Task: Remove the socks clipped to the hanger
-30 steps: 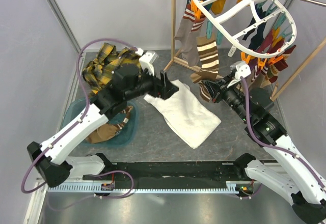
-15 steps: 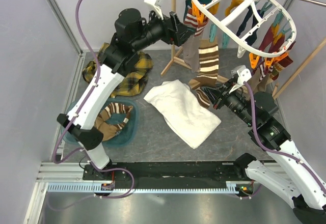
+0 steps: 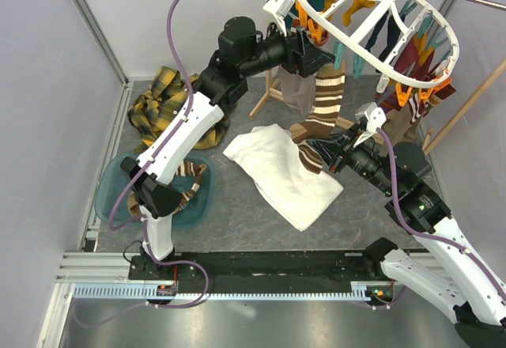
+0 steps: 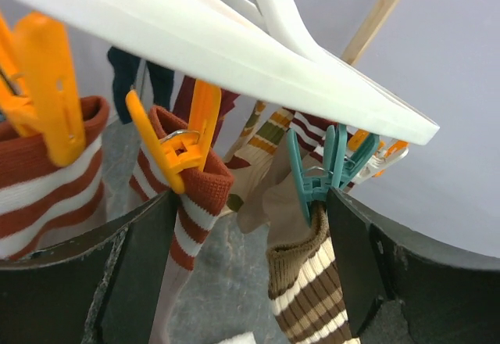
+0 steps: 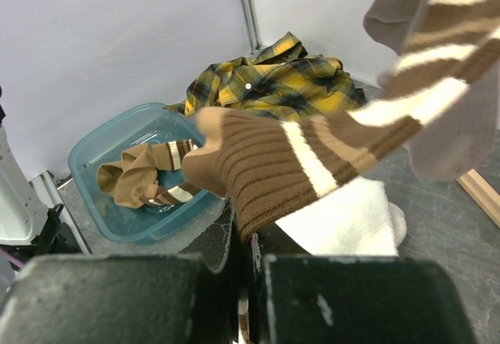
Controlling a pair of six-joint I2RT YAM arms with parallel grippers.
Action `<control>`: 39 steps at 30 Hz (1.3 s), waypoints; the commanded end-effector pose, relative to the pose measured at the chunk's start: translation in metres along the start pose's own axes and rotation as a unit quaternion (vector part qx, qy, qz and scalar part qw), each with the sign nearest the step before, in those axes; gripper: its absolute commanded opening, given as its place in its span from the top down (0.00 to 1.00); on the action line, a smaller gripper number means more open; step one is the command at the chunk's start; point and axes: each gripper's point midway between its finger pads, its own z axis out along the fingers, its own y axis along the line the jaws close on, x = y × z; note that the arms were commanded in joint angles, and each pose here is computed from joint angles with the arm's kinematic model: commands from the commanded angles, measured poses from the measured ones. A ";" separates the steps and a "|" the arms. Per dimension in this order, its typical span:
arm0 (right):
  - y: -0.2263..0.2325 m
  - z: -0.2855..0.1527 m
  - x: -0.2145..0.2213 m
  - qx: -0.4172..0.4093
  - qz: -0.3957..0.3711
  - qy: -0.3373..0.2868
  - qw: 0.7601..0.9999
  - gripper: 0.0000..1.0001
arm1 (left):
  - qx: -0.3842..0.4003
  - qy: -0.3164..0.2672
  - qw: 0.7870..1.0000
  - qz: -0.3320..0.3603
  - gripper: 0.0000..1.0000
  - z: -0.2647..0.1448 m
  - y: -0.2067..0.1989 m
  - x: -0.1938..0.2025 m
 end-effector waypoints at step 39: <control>0.011 -0.006 -0.015 -0.020 -0.002 -0.008 1.000 0.97 | -0.021 -0.119 0.992 0.044 0.09 -0.067 -0.061 -0.066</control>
